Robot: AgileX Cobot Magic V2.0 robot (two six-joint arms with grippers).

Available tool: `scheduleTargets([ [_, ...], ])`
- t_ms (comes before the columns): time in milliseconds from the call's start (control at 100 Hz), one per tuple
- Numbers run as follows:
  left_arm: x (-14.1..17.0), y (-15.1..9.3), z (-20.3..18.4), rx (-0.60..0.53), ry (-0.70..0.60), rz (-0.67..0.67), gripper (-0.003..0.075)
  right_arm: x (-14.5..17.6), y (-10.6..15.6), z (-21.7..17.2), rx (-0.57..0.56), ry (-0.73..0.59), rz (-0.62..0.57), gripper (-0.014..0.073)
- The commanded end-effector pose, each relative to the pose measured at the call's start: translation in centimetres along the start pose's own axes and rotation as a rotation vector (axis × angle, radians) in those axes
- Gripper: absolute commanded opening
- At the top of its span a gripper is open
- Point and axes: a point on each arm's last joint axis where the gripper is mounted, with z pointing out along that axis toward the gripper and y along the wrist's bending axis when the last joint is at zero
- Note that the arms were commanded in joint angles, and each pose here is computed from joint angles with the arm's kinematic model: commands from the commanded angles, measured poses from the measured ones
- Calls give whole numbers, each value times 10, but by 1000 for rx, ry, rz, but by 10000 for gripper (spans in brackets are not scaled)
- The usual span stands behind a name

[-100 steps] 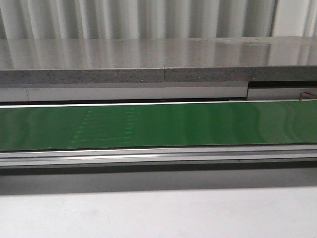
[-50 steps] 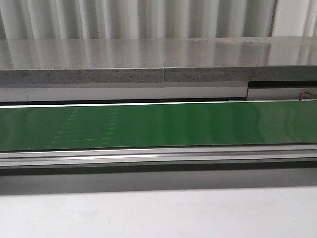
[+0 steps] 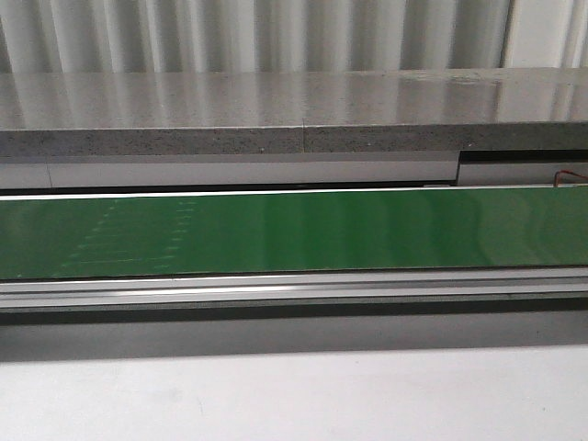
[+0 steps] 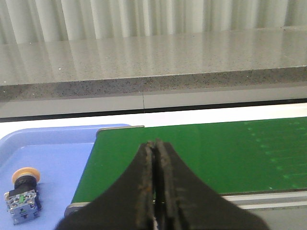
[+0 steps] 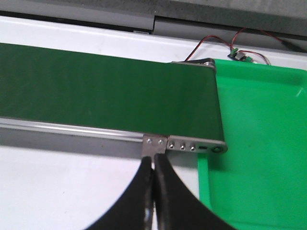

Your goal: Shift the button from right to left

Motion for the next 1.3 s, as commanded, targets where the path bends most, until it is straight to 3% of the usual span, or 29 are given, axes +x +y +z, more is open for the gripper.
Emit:
scheduleTargets([
  [0, 4, -1, 0, 2, -67, -18, -20, -13, -4, 1, 40, -166, -4, -66],
  [200, 4, -1, 0, 2, -67, -18, -20, 8, -8, 16, 87, -406, 66, -66],
  [340, 4, -1, 0, 2, -67, -18, -20, 28, -8, 22, 100, -496, 69, -66],
  [610, 4, -1, 0, 2, -67, -18, -20, 70, -5, 31, 98, -477, 73, -66],
  [1289, 5, -1, 0, 2, -64, -18, -20, 70, -5, 28, 101, -507, 72, -66],
])
